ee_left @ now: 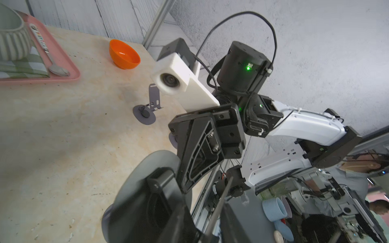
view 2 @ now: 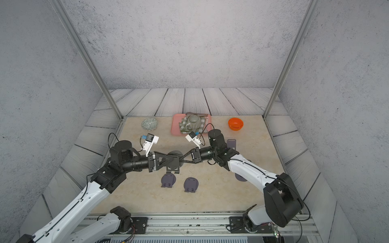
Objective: Open the phone stand
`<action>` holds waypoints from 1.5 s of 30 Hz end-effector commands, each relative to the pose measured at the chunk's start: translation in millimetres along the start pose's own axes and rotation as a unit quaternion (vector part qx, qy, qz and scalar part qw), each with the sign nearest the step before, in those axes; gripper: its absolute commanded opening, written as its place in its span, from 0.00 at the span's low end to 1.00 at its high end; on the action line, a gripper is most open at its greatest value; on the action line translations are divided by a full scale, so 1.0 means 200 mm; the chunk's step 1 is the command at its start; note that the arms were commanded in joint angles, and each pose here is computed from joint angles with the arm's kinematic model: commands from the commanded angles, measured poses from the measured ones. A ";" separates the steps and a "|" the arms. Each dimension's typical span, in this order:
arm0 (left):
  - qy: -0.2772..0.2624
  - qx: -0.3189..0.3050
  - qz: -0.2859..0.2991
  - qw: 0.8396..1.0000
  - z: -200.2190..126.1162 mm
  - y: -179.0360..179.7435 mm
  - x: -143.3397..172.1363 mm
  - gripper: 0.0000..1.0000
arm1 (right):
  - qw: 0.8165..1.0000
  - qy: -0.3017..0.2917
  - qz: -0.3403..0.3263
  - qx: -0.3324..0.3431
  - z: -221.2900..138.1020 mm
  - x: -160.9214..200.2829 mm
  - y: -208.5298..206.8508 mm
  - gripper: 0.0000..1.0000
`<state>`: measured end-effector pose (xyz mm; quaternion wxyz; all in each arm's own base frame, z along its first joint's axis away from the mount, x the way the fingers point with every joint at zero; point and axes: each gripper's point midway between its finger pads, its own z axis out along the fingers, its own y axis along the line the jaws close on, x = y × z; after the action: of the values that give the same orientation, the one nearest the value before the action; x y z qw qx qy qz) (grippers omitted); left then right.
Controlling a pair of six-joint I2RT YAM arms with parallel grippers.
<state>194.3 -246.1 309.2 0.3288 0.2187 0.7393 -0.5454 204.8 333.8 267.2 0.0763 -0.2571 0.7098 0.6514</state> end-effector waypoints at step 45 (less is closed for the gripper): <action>-0.109 -0.096 0.224 0.964 -0.11 -0.06 -1.00 0.00 | 0.991 0.013 0.133 0.026 0.01 0.34 -0.32 0.00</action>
<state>261.4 -261.2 353.3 0.2467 0.2585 0.7837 -0.5081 238.6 326.3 257.7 0.1810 -0.1777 0.7059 0.6614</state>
